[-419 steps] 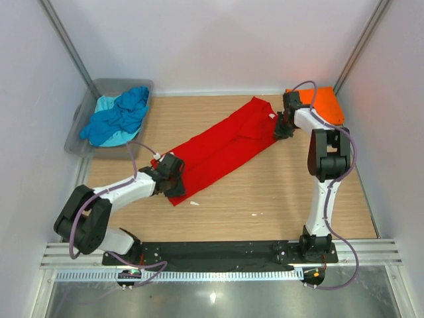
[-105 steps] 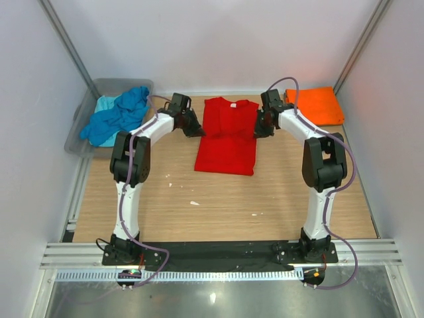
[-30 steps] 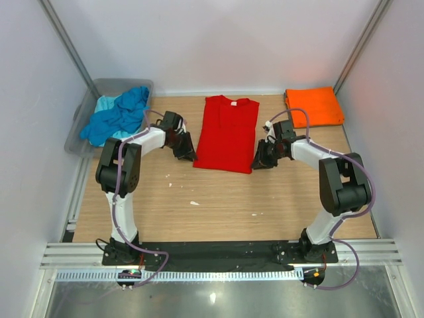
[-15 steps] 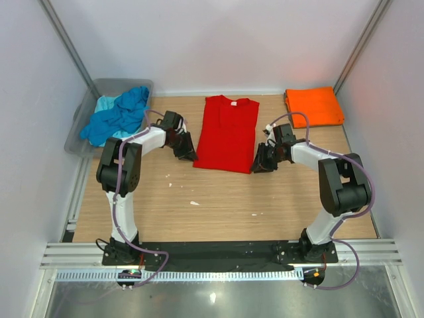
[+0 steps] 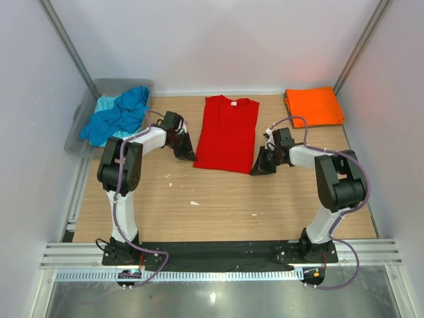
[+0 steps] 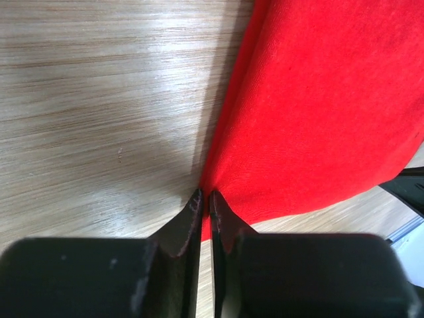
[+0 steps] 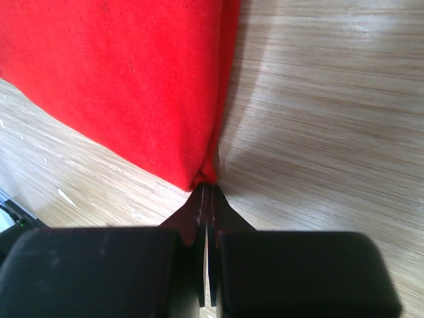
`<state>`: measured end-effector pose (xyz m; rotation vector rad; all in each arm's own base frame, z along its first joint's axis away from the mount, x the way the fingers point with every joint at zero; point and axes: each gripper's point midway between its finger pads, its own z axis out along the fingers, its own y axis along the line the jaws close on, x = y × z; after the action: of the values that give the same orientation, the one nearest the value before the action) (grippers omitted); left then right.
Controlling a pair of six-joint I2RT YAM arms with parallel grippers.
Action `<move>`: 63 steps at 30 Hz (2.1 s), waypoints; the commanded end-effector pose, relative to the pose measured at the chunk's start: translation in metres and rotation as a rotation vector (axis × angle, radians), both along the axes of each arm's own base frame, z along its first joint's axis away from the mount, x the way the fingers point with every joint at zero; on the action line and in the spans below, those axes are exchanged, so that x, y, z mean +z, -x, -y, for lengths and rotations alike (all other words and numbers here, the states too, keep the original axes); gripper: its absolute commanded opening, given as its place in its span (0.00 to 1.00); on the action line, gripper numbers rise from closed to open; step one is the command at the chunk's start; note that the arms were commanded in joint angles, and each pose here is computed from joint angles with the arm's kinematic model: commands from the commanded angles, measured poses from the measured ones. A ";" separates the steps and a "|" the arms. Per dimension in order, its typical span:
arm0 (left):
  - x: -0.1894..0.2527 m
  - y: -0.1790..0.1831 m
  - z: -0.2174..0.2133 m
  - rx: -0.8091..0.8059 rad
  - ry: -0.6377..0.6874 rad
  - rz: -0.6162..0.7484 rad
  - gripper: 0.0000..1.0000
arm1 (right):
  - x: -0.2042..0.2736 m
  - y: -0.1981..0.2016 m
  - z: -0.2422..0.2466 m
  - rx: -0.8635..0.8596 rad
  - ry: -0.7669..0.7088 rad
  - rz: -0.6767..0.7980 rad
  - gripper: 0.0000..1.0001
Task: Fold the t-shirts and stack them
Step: Fold the tshirt
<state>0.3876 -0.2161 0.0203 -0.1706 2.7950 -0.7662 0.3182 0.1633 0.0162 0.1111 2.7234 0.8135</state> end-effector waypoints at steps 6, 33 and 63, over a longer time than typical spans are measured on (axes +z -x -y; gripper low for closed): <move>-0.007 0.015 -0.004 0.024 -0.013 -0.044 0.00 | 0.003 0.006 0.010 -0.090 0.017 0.077 0.01; 0.011 0.089 0.011 0.032 0.094 -0.002 0.45 | 0.013 0.072 0.027 -0.237 -0.008 0.044 0.42; -0.025 0.070 0.001 0.061 0.101 -0.077 0.01 | -0.026 0.036 0.025 -0.263 0.036 0.007 0.08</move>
<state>0.3240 -0.2290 0.0171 -0.2935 2.7626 -1.0062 0.2939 0.1535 0.0163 0.4341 2.5644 0.8230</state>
